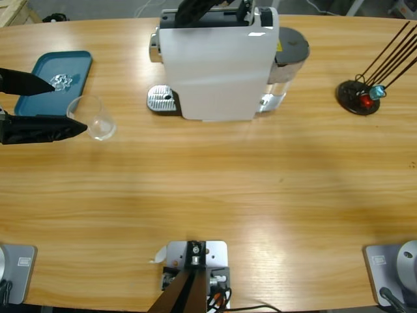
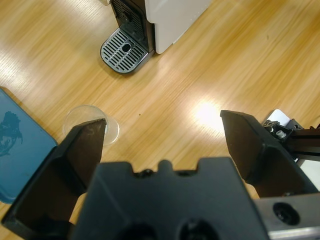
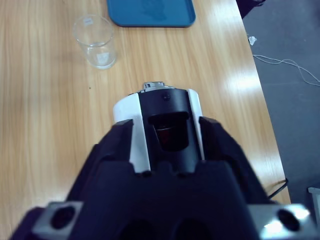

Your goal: Pour coffee

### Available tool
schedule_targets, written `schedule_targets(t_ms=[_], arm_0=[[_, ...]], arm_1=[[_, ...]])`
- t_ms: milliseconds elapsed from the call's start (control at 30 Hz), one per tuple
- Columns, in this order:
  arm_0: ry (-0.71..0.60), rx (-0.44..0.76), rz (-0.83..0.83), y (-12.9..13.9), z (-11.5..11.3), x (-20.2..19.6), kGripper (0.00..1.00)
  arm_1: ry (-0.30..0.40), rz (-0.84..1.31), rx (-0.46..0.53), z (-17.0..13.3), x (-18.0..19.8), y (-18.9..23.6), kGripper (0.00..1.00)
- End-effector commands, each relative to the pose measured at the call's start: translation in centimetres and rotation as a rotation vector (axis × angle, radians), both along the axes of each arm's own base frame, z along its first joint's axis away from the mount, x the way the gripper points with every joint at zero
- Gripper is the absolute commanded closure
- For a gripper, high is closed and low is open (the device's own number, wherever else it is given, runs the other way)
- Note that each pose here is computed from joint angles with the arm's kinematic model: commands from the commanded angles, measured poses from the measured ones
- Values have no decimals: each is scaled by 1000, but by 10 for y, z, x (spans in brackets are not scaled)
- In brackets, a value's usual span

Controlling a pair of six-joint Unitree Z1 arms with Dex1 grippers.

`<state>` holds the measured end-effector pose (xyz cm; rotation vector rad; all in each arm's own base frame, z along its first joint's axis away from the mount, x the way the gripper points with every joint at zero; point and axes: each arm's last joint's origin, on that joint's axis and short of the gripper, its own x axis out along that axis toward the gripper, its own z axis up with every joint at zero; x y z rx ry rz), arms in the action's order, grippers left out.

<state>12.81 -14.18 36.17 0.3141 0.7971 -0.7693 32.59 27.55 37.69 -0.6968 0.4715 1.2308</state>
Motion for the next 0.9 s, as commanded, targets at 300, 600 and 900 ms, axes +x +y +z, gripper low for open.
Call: schedule_targets(t_ms=[300, 600, 900], arm_0=[[19, 15, -3, -2, -5, 3, 4], [13, -23, 24, 0, 3, 1, 13], [22, -47, 55, 12, 3, -10, 18]], arm_1=[[217, -264, 127, 45, -104, 18, 193], [302, -899, 292, 44, -153, -63, 1000], [392, -1217, 394, 38, -154, -97, 1000]])
